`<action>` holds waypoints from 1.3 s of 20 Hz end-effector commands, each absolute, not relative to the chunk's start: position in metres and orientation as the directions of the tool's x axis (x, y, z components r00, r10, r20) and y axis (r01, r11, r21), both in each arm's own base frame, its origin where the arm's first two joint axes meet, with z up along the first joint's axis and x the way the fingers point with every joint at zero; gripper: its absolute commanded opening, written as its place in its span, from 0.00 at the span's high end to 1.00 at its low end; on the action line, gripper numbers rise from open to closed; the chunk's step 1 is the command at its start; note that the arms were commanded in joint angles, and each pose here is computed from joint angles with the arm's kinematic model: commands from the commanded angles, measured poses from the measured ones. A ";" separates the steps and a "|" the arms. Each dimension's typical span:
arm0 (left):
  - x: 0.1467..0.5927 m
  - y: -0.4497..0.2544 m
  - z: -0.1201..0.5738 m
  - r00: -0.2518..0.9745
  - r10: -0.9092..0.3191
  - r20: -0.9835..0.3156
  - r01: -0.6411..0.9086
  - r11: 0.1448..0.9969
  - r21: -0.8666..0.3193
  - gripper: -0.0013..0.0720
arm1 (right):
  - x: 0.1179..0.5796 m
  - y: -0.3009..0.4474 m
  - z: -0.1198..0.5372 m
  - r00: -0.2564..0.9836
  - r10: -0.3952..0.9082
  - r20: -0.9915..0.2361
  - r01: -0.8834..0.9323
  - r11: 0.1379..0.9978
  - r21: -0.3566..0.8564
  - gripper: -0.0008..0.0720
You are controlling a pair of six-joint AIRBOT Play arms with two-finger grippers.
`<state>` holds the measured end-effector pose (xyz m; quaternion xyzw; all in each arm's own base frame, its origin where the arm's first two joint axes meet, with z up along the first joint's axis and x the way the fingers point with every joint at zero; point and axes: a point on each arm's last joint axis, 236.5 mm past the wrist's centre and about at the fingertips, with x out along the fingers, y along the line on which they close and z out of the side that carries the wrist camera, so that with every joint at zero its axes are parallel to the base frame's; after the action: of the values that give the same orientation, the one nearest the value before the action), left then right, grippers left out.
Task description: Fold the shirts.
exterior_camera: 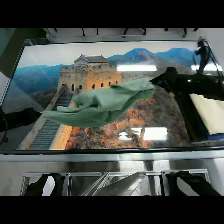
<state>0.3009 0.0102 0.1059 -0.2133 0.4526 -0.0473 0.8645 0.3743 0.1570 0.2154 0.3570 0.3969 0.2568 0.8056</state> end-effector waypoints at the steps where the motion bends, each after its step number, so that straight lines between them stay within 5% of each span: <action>1: 0.294 0.020 0.150 0.638 -0.196 -0.745 -0.109 0.934 -0.340 0.97 | 0.363 0.121 0.230 0.625 0.619 -0.476 -0.105 0.671 0.734 0.96; 6: 0.267 -0.005 0.212 0.737 -0.183 -0.651 -0.017 0.958 -0.288 0.97 | 0.326 0.118 0.275 0.699 0.588 -0.408 -0.198 0.707 0.679 0.96; 11: 0.237 0.003 0.321 0.875 -0.032 -0.484 -0.003 0.998 -0.070 0.97 | 0.294 0.119 0.310 0.749 0.569 -0.339 -0.296 0.746 0.597 0.96; 15: 0.232 0.008 0.356 0.872 0.003 -0.489 -0.014 1.000 -0.020 0.97 | 0.282 0.113 0.346 0.804 0.530 -0.271 -0.351 0.790 0.503 0.96; 19: 0.242 0.021 0.291 0.676 0.039 -0.735 -0.029 0.999 0.026 0.97 | 0.284 0.096 0.377 0.874 0.448 -0.188 -0.336 0.837 0.433 0.96; 26: 0.371 0.010 0.121 0.392 -0.031 -0.920 0.132 0.991 0.023 0.97 | 0.298 0.106 0.240 0.648 0.526 -0.551 -0.171 0.805 0.568 0.96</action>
<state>0.3299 0.0140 0.1894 0.0165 0.4986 -0.0242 0.8664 0.2979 0.1053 0.2985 0.2219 0.2807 0.2120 0.9094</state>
